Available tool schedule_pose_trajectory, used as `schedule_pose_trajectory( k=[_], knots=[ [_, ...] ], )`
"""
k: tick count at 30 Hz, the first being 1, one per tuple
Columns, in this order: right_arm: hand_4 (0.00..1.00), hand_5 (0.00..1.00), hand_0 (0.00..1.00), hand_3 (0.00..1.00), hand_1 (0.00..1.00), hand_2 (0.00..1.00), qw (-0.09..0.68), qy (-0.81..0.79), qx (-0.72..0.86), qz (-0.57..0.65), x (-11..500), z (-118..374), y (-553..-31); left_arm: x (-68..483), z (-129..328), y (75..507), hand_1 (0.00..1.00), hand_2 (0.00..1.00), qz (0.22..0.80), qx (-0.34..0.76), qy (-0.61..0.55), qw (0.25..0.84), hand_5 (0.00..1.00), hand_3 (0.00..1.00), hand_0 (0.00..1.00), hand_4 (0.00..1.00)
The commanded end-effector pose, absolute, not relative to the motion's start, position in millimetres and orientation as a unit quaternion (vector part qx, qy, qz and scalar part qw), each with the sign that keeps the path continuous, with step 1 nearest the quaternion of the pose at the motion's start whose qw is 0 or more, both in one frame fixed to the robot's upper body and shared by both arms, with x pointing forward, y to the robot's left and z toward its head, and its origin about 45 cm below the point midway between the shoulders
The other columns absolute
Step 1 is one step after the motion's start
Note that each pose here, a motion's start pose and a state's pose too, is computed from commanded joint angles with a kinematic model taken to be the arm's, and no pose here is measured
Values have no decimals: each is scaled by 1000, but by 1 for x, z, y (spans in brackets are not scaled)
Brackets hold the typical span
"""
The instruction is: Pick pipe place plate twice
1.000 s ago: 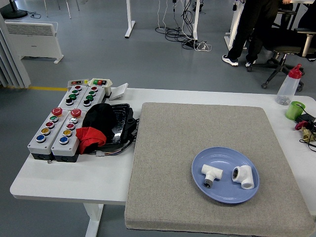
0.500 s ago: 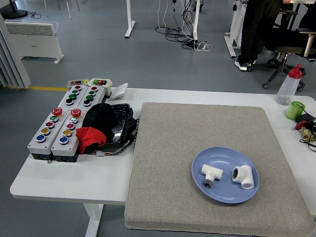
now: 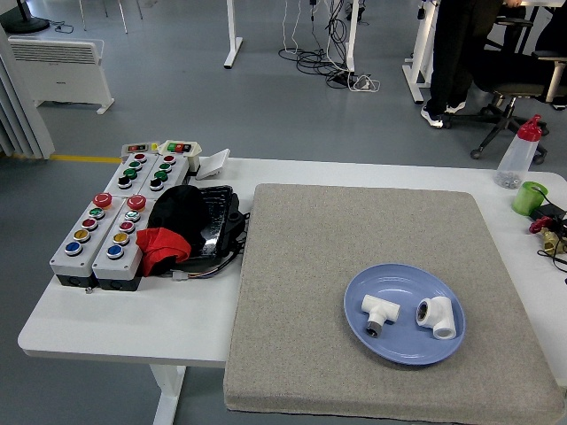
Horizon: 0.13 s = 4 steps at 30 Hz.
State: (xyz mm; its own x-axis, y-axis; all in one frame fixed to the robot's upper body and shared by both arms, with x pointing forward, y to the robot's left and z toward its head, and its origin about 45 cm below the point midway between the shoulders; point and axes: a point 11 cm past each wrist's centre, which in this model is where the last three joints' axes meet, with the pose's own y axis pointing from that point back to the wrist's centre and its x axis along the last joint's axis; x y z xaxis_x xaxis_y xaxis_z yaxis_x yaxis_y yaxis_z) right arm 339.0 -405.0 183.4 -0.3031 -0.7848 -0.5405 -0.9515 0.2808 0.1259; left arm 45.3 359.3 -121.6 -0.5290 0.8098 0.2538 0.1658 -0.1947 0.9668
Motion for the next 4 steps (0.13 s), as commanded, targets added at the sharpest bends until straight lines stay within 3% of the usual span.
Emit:
schedule_pose_trajectory(
  k=[4],
  knots=[
    [483,661,754,719,703,732,194,776,-560,217,340,186,-405,48,-121,359,604,633,651,417,583,250,998,700,631,627]
  ],
)
